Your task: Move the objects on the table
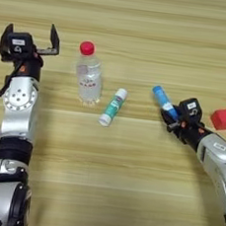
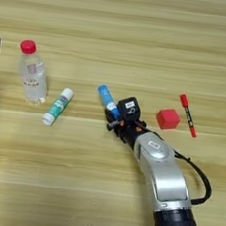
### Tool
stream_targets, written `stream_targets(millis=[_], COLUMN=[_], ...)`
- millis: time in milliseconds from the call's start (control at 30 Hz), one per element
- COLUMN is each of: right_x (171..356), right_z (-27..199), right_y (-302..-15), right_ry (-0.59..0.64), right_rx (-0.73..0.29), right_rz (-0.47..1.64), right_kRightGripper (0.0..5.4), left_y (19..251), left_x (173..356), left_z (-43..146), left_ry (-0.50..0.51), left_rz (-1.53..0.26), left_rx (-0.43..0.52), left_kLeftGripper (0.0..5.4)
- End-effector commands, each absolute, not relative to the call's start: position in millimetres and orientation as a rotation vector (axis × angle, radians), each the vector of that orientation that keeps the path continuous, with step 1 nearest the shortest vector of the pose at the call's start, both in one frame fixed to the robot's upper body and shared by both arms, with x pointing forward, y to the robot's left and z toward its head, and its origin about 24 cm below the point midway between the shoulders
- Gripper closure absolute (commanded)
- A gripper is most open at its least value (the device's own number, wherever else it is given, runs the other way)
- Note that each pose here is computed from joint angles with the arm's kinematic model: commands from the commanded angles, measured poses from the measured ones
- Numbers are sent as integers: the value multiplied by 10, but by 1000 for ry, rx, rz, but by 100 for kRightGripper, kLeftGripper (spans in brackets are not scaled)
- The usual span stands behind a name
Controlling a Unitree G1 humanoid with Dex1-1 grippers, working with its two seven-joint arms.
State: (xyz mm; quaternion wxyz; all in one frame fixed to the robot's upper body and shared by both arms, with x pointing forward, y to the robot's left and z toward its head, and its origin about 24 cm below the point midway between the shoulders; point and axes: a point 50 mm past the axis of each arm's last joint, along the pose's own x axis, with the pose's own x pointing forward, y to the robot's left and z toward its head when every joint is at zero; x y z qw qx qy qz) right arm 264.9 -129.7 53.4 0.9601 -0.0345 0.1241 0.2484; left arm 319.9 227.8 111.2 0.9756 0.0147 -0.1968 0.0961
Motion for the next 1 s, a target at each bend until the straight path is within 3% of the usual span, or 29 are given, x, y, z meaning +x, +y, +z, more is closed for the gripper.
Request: stream_targets(millis=[33, 300, 533, 1000], right_x=[2656, 2679, 2681, 2585], right_z=[579, 633, 795, 1087], right_y=[-1282, -1307, -1322, -1326], right_ry=[229, 203, 114, -63], right_rx=[-78, -74, -62, -34], right_rz=[492, 469, 467, 536], right_kRightGripper=[398, 398, 398, 398], left_y=[2106, 1468, 1193, 651], left_x=[3077, 2796, 2646, 2560], left_z=[1333, 1473, 1543, 1207], left_ry=[-458, -467, -449, -226], left_rz=[111, -119, -271, -499], left_rx=[21, -70, -134, -235], left_kLeftGripper=[0, 0, 0, 0])
